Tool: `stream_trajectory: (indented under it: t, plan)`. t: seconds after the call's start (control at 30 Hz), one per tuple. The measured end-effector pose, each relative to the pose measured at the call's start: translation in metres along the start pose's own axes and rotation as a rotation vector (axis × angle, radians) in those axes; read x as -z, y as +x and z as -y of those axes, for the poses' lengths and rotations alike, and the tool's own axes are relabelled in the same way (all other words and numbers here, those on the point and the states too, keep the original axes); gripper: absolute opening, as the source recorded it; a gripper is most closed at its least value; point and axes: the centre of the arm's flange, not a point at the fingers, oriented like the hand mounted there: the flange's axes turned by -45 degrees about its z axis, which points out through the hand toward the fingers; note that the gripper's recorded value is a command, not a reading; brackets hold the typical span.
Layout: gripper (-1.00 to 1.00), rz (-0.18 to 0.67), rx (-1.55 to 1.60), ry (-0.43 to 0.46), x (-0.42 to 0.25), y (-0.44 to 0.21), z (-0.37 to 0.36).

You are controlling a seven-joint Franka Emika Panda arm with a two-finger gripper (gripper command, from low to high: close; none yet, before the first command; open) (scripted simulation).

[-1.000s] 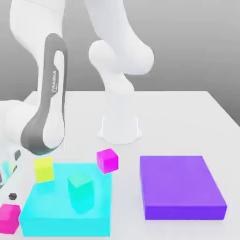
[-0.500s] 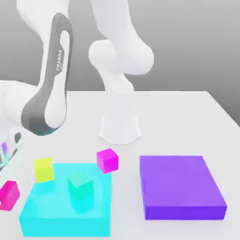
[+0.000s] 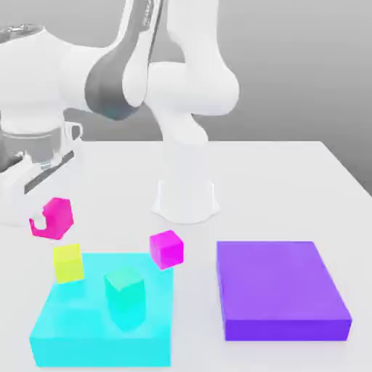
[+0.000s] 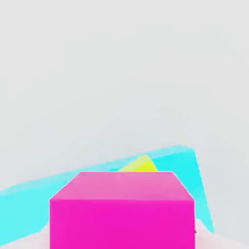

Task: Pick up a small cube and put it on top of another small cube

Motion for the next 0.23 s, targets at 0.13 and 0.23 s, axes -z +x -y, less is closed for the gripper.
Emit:
stream_trajectory:
  t: [0.13, 0.23]
  plan:
    - [1.00, 0.003, -0.001, 0.002, -0.043, -0.001, -0.002]
    - [1.00, 0.003, -0.001, 0.002, -0.043, -0.001, -0.002]
